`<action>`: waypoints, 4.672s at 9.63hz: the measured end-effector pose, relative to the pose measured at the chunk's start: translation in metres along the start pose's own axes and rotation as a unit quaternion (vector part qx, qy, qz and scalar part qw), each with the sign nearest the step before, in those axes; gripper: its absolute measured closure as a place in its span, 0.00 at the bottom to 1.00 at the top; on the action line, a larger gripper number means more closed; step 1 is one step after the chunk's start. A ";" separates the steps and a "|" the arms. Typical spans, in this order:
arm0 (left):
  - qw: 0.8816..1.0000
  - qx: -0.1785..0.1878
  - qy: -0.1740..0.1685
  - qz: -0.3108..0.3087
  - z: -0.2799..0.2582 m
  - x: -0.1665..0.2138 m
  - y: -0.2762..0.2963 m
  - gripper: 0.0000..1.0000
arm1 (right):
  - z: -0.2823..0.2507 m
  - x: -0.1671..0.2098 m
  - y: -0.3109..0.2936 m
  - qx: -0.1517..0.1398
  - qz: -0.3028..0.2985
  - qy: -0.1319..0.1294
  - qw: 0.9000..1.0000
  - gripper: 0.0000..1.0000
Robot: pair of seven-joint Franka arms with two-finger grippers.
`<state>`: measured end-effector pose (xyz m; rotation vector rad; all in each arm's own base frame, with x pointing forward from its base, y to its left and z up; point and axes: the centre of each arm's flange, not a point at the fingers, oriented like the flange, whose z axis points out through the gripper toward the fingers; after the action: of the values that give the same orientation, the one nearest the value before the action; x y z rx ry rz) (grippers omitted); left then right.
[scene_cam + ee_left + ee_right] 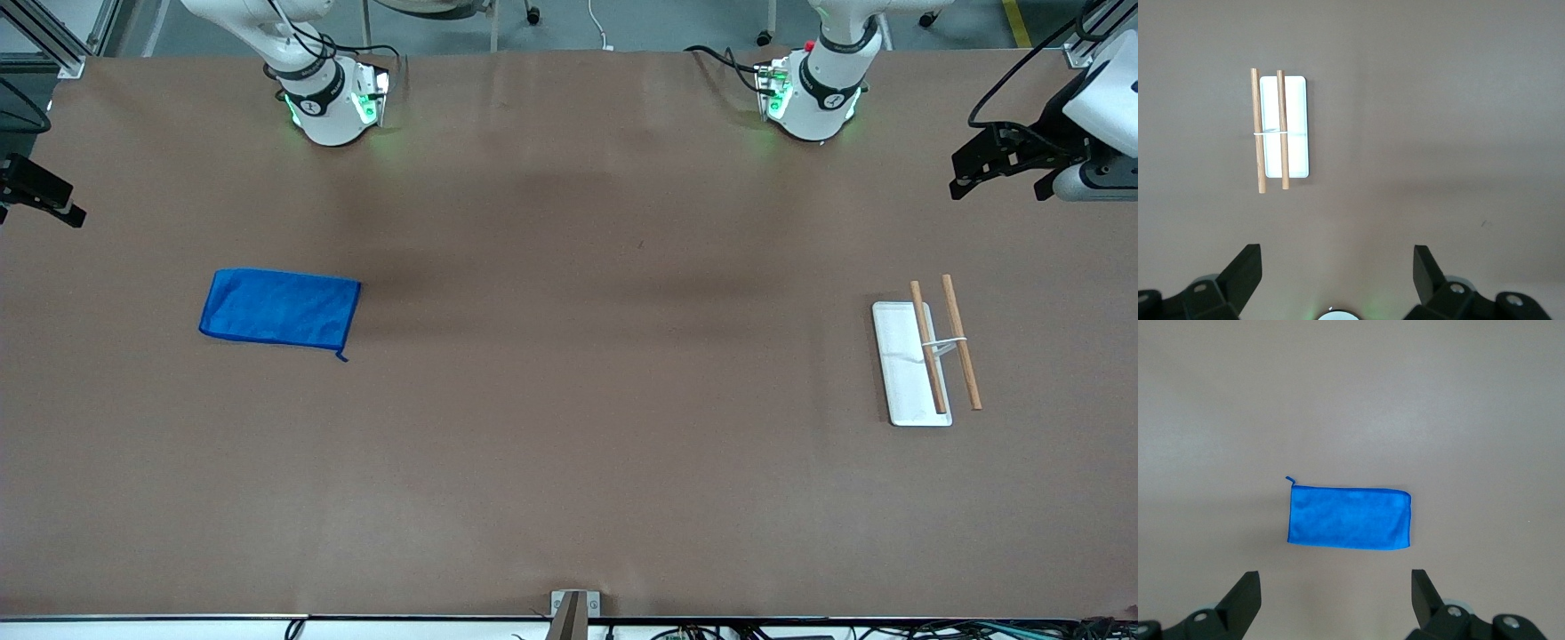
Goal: Right arm passes towel to left arm to hang
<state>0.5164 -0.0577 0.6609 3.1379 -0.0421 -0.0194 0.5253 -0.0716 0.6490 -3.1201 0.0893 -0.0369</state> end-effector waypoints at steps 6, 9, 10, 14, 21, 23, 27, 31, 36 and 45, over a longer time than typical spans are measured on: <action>1.000 0.000 -0.002 0.000 0.000 0.000 0.000 0.00 | 0.004 0.000 0.001 0.000 0.000 -0.003 1.000 0.04; 1.000 0.000 -0.005 0.000 0.003 0.002 0.000 0.00 | 0.034 0.004 0.008 0.000 0.007 -0.013 1.000 0.04; 1.000 0.000 -0.005 -0.001 0.003 0.002 0.000 0.00 | 0.057 0.006 0.019 -0.001 0.015 -0.016 1.000 0.04; 1.000 0.000 -0.009 0.000 0.007 0.005 0.000 0.00 | 0.187 0.000 0.047 -0.003 0.020 -0.013 1.000 0.04; 1.000 0.000 -0.014 0.000 0.013 0.010 0.001 0.00 | 0.368 -0.012 0.050 -0.017 0.019 -0.028 0.999 0.04; 1.000 0.000 -0.013 0.000 0.013 0.010 0.001 0.00 | 0.407 -0.012 0.051 -0.021 0.016 -0.034 0.999 0.04; 1.000 0.000 -0.013 0.001 0.013 0.010 0.001 0.00 | 0.451 -0.027 0.035 -0.021 0.001 -0.049 0.999 0.06; 1.000 0.000 -0.013 0.001 0.013 0.010 0.001 0.00 | 0.464 -0.041 0.015 -0.019 -0.016 -0.067 0.997 0.09; 1.000 0.000 -0.013 0.001 0.013 0.010 0.001 0.00 | 0.483 -0.049 0.011 -0.018 -0.021 -0.085 0.996 0.16; 1.000 0.000 -0.013 0.002 0.013 0.010 0.001 0.00 | 0.476 -0.044 0.009 -0.018 -0.022 -0.078 0.997 0.86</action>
<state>0.5266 -0.0591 0.6481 3.1371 -0.0474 -0.0599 0.4926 -0.0693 0.1717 -3.1466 0.0194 0.2088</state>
